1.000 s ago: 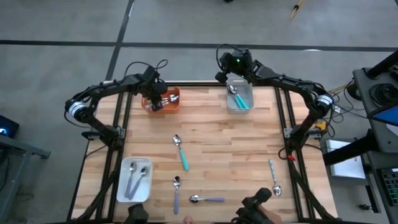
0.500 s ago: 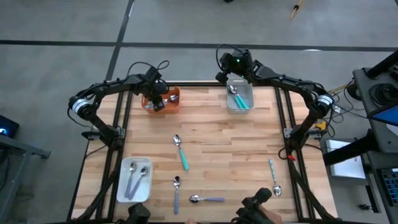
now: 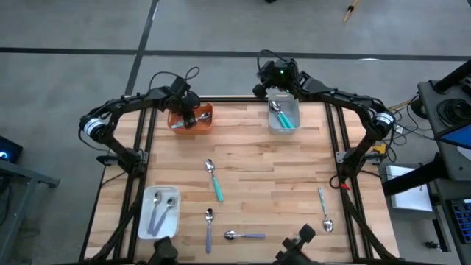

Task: Sort silverware by color (type)
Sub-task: Put the light blue spoon into the gray bin

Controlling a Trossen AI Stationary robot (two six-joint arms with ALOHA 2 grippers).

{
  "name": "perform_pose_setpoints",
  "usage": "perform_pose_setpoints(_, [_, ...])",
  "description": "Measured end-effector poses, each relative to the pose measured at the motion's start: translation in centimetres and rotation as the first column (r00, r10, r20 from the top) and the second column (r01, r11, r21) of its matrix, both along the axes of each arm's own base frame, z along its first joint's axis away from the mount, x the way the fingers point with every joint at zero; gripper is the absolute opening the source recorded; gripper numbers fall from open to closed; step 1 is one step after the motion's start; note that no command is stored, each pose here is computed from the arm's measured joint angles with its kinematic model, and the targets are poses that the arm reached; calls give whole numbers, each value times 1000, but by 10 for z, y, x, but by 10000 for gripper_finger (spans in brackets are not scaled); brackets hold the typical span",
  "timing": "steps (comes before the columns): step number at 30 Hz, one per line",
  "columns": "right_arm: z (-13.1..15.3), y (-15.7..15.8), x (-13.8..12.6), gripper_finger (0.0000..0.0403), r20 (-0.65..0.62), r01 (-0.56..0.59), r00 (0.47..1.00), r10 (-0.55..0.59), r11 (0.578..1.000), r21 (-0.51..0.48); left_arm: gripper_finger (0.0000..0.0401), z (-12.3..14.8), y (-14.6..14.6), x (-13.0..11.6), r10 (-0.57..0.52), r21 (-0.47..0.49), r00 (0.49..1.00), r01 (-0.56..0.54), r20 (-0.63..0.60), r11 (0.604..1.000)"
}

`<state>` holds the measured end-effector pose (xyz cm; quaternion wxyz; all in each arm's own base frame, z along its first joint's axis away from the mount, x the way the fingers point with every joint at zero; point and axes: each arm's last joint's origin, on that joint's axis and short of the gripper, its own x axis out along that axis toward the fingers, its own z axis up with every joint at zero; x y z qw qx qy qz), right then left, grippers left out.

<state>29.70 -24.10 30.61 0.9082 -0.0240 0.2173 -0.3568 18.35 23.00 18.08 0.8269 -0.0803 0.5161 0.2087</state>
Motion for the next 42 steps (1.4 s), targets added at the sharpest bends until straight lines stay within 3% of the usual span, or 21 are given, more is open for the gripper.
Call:
perform_pose_setpoints(7, [-8, 22, 12, 18, 87, -1, 996, -20, 972, 235, 89, 31, 1, 6, 1, 117, 977, -26, 211, 993])
perform_pose_setpoints(12, [-19, 51, 23, 18, 19, -16, 1000, 10, 933, 360, 89, 58, -8, 15, -125, 113, 884, 82, 450, 990])
perform_pose_setpoints(19, [-33, 97, 33, 18, -109, -21, 990, 85, 870, 493, 89, 78, -35, 33, -246, 170, 814, 183, 526, 968])
perform_pose_setpoints(22, [-40, 115, 31, 18, -167, 0, 979, 120, 810, 586, 89, 82, -48, 41, -291, 179, 794, 230, 534, 956])
perform_pose_setpoints(27, [-50, 141, 21, 18, -251, 66, 942, 221, 614, 787, 89, 86, -66, 52, -346, 188, 764, 291, 545, 938])
perform_pose_setpoints(32, [-56, 169, 10, 17, -378, 220, 885, 271, 472, 854, 89, 89, -78, 60, -361, 174, 741, 321, 566, 931])
perform_pose_setpoints(39, [-62, 207, 0, 17, -497, 353, 801, 334, 408, 842, 89, 90, -94, 71, -389, 174, 705, 360, 594, 917])
perform_pose_setpoints(42, [-63, 224, -1, 17, -525, 380, 775, 352, 405, 832, 89, 90, -101, 75, -390, 168, 682, 370, 618, 914])
